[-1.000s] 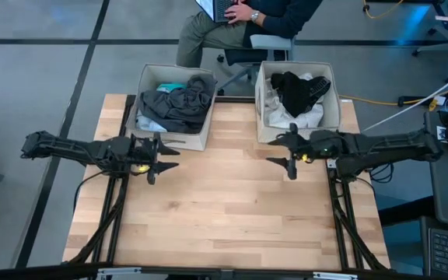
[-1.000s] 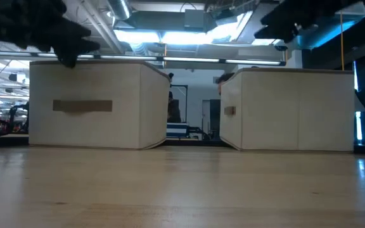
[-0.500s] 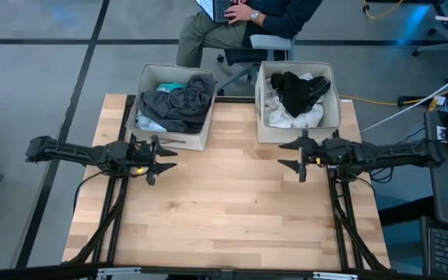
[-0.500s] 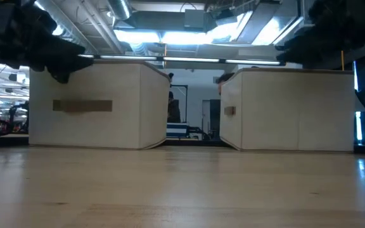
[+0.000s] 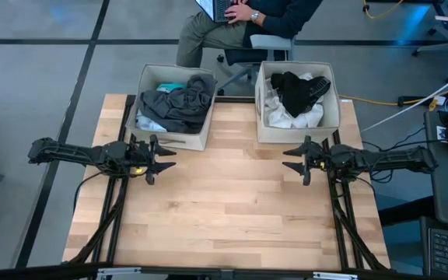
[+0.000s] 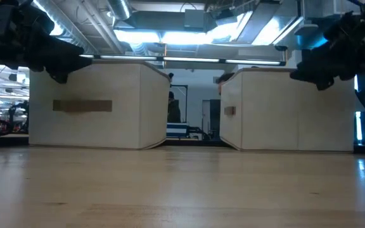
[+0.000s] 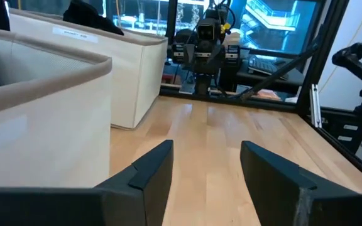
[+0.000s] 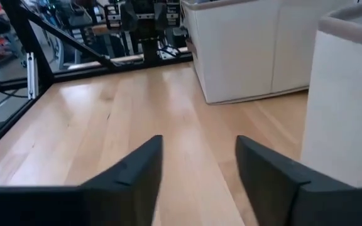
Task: Sort clothes
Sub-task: Return to Home Position
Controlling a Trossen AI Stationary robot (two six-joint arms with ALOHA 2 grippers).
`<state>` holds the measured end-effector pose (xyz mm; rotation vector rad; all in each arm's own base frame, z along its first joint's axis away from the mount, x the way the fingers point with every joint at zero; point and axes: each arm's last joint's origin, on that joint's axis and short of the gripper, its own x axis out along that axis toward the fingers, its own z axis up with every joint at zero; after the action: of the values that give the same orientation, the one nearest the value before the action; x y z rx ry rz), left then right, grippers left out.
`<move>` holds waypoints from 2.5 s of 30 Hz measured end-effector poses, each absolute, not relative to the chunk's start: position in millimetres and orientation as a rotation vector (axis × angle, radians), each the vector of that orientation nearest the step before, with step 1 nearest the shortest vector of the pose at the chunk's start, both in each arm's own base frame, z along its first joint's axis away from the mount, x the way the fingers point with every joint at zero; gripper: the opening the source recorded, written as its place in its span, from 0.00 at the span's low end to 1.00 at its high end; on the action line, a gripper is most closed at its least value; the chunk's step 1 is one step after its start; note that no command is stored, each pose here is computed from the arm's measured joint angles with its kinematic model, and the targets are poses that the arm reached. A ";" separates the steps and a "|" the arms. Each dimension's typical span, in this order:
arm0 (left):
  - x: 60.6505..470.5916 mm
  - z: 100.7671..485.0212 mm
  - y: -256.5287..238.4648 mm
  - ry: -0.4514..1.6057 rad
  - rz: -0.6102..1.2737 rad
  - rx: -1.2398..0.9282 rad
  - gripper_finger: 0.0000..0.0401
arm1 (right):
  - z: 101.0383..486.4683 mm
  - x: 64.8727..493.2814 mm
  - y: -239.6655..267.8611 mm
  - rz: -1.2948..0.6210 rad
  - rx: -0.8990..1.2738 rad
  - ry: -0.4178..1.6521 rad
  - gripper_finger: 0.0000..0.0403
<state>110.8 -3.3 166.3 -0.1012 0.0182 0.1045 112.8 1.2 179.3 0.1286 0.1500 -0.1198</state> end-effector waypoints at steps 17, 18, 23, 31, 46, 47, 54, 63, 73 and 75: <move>108.4 167.5 -3.5 0.006 0.087 -0.039 0.01 | 171.3 96.3 3.1 -0.012 0.127 -0.030 0.03; 107.4 168.2 -3.6 -0.002 0.081 -0.027 0.01 | 171.2 96.4 3.6 0.005 0.124 -0.029 0.04; 99.3 168.0 -4.0 -0.016 0.002 -0.046 0.00 | 169.7 96.5 5.0 0.053 0.125 -0.012 0.05; 97.3 168.1 -0.5 -0.024 0.026 -0.051 0.01 | 168.1 97.1 4.8 0.043 0.099 -0.019 0.05; 97.5 167.8 -0.3 -0.019 0.030 -0.027 0.01 | 166.8 97.7 4.9 0.045 0.092 -0.008 0.05; 97.5 167.8 -0.3 -0.019 0.030 -0.027 0.01 | 166.8 97.7 4.9 0.045 0.092 -0.008 0.05; 97.5 167.7 -0.3 -0.019 0.030 -0.027 0.01 | 166.7 97.7 4.9 0.045 0.092 -0.008 0.05; 97.5 167.7 -0.3 -0.019 0.030 -0.027 0.01 | 166.5 97.8 4.9 0.045 0.092 -0.007 0.05; 97.5 167.7 -0.3 -0.019 0.030 -0.027 0.01 | 166.4 97.8 4.9 0.045 0.092 -0.007 0.05; 97.5 167.7 -0.3 -0.019 0.030 -0.027 0.01 | 166.4 97.8 4.9 0.045 0.092 -0.007 0.05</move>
<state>97.5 -0.3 167.7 -0.0267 -0.0189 0.0303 97.8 4.9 166.4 0.0916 -0.0069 0.0453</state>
